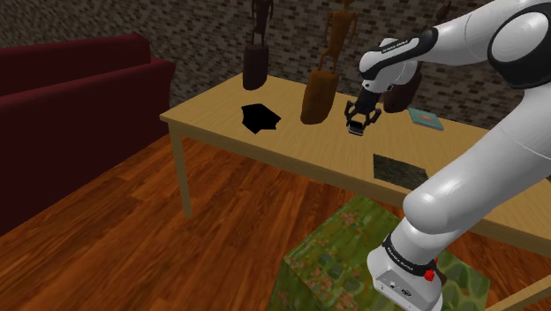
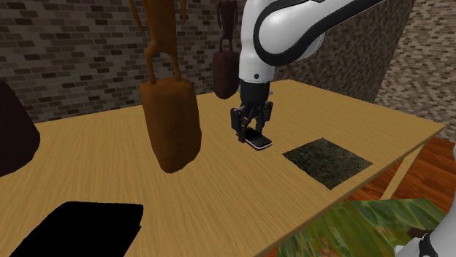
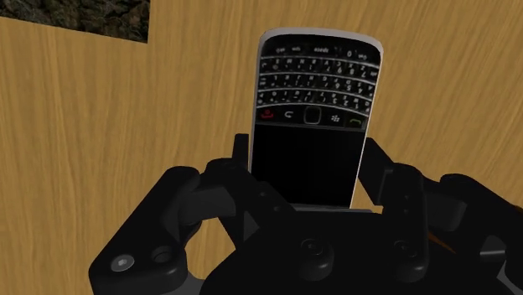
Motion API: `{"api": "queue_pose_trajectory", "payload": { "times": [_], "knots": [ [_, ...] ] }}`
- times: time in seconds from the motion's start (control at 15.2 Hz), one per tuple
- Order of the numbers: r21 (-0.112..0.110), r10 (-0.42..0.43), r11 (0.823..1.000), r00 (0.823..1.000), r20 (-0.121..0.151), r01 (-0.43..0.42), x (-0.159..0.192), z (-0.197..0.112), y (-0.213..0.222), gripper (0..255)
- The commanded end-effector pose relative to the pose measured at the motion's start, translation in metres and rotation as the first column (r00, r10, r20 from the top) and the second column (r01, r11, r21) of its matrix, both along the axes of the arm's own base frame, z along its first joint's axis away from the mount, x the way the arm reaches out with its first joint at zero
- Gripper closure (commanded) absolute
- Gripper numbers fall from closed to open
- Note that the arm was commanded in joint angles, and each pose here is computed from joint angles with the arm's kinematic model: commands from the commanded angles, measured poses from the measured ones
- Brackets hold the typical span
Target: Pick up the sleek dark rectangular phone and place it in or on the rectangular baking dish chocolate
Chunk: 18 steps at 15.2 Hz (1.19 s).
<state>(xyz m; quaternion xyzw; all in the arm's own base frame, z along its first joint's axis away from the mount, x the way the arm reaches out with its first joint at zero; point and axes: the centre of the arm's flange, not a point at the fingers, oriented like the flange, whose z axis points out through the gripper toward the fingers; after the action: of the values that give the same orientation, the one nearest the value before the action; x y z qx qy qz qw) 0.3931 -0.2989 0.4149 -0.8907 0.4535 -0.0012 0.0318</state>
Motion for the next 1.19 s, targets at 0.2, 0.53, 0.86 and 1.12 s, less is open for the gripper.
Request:
{"api": "queue_pose_trajectory", "payload": {
  "times": [0.2,0.53,0.86,1.12],
  "knots": [
    [0.0,0.0,1.0,1.0,0.0,0.0,0.0,0.027,0.0,255],
    [0.0,0.0,1.0,1.0,0.0,0.0,0.0,0.053,0.0,255],
    [0.0,0.0,1.0,1.0,0.0,0.0,0.0,0.079,0.0,255],
    [0.0,0.0,1.0,1.0,0.0,0.0,0.02,0.089,0.016,255]
  ]
}}
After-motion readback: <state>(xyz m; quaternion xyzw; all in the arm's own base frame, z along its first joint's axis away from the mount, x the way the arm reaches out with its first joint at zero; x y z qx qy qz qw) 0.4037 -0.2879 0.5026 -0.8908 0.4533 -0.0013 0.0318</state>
